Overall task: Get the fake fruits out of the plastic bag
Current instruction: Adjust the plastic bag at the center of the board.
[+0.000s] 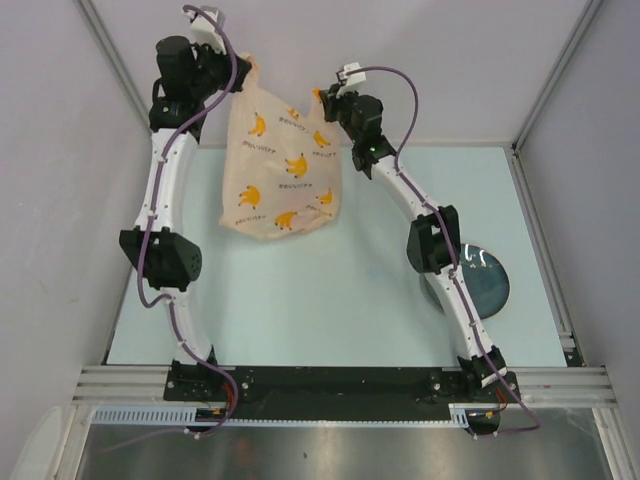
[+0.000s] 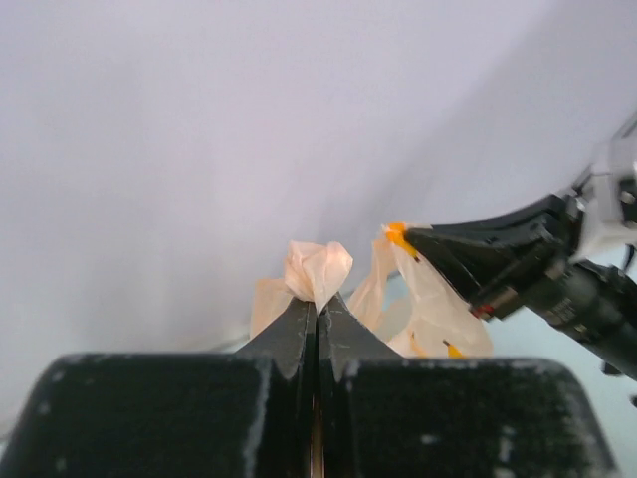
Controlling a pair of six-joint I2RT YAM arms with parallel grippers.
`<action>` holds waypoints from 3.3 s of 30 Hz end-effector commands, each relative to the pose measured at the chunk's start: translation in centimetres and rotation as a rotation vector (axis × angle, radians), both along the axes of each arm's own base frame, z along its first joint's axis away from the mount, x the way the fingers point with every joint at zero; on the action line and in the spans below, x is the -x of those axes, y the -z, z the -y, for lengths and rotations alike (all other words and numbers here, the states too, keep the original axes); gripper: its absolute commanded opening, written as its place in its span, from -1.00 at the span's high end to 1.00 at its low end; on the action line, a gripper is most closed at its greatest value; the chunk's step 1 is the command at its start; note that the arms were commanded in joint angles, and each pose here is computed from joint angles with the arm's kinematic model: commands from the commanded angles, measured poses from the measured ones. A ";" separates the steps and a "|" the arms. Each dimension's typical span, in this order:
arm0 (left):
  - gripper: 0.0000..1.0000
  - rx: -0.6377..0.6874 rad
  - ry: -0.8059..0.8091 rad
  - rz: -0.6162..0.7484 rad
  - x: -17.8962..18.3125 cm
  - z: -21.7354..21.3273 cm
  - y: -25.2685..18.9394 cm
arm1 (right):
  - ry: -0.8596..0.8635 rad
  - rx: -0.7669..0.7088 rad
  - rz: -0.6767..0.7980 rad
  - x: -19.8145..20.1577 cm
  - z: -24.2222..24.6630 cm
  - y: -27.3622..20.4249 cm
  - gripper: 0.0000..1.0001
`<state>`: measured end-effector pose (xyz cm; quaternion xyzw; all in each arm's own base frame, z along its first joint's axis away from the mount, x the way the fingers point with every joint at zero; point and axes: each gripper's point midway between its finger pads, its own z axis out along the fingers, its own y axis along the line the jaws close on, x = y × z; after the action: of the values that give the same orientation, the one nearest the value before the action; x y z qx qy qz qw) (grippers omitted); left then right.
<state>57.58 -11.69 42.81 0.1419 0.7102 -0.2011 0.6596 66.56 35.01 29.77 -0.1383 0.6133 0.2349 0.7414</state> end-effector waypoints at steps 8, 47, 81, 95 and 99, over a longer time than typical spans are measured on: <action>1.00 -0.045 0.146 0.138 9.1 3.3 -6.3 | -0.009 -0.023 0.398 13.3 6.0 -20.9 1.00; 1.00 0.203 0.216 -0.502 26.6 4.1 14.5 | -0.291 0.450 -0.101 32.8 4.6 -3.3 -0.05; 0.99 0.295 0.167 -0.620 25.5 3.8 17.2 | -0.328 0.704 -0.134 28.7 -0.9 10.7 0.24; 0.99 0.416 0.400 -0.442 20.1 7.1 5.0 | -0.137 0.686 -0.127 23.4 0.1 10.4 0.32; 0.99 0.418 0.460 -0.419 21.0 7.6 3.5 | 0.062 0.763 -0.123 18.3 5.4 12.0 0.34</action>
<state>37.94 -18.51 35.26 0.0752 0.7611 -0.4725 0.4380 42.52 35.10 18.10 -0.4258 0.6906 0.0822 0.5788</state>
